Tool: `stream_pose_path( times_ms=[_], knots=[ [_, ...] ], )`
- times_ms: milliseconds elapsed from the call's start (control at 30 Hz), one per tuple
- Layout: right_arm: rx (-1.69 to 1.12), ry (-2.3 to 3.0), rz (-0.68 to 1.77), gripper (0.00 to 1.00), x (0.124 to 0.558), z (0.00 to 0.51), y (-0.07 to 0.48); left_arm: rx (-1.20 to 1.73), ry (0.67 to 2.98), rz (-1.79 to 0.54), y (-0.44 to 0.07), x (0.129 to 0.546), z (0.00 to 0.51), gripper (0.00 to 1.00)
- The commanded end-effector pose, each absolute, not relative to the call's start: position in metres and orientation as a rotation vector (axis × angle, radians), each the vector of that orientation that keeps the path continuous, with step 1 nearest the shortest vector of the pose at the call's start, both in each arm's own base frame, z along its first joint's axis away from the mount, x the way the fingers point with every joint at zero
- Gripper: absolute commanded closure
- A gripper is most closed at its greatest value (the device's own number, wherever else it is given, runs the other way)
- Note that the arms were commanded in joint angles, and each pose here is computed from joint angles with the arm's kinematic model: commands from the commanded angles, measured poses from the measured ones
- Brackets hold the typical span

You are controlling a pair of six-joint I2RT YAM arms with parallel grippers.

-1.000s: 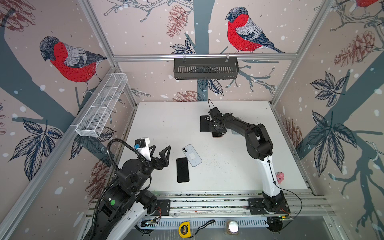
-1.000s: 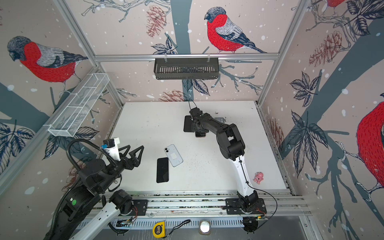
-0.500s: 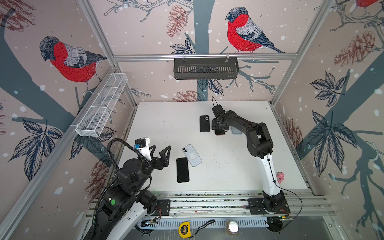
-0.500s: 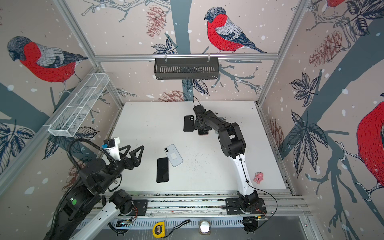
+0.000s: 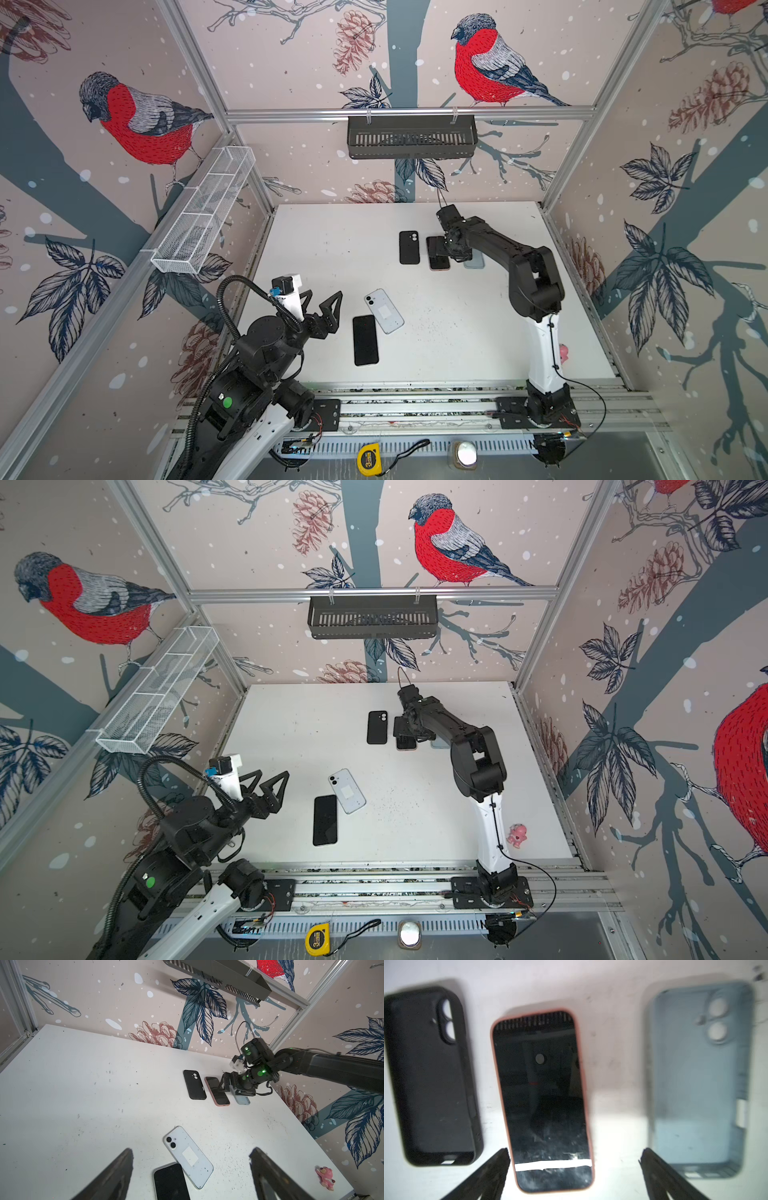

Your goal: Put the phone into the phone case

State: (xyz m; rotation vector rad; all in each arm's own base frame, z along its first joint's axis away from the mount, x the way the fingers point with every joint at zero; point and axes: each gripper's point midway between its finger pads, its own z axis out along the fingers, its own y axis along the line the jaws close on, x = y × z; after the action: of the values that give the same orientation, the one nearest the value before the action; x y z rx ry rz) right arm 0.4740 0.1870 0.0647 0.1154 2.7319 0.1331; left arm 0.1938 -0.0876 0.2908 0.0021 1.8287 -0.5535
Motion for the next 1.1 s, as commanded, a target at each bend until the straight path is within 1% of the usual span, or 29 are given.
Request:
stream_pose_path(
  times_ms=[0, 67, 100, 133, 200, 233, 367, 400, 533, 1067],
  knots=[
    [0.282, 2.686, 0.152, 0.05, 0.469, 0.077, 0.144, 0.002, 1.803, -0.562, -0.088, 0.195, 0.297, 0.12],
    [0.388, 2.663, 0.168, 0.11, 0.464, 0.074, 0.111, 0.004, 1.803, -0.564, -0.089, 0.195, 0.297, 0.12],
    [0.434, 2.657, 0.187, 0.21, 0.461, 0.071, 0.097, 0.004, 1.802, -0.566, -0.089, 0.195, 0.297, 0.13],
    [0.486, 2.65, 0.206, 0.28, 0.457, 0.067, 0.084, 0.004, 1.802, -0.567, -0.089, 0.195, 0.297, 0.12],
    [0.555, 2.641, 0.233, 0.35, 0.452, 0.057, 0.065, 0.006, 1.803, -0.568, -0.09, 0.195, 0.297, 0.13],
    [0.578, 2.641, 0.24, 0.39, 0.45, 0.053, 0.058, 0.007, 1.803, -0.569, -0.09, 0.195, 0.297, 0.13],
    [0.62, 2.673, 0.252, 0.63, 0.448, 0.035, 0.044, 0.009, 1.807, -0.57, -0.09, 0.196, 0.296, 0.14],
    [0.623, 2.677, 0.25, 0.67, 0.449, 0.033, 0.043, 0.009, 1.809, -0.571, -0.091, 0.195, 0.296, 0.14],
    [0.619, 2.682, 0.257, 0.68, 0.451, 0.03, 0.045, 0.008, 1.806, -0.569, -0.09, 0.195, 0.297, 0.14],
    [0.56, 2.671, 0.28, 0.68, 0.453, 0.036, 0.061, 0.008, 1.805, -0.57, -0.09, 0.195, 0.297, 0.15]
  ],
)
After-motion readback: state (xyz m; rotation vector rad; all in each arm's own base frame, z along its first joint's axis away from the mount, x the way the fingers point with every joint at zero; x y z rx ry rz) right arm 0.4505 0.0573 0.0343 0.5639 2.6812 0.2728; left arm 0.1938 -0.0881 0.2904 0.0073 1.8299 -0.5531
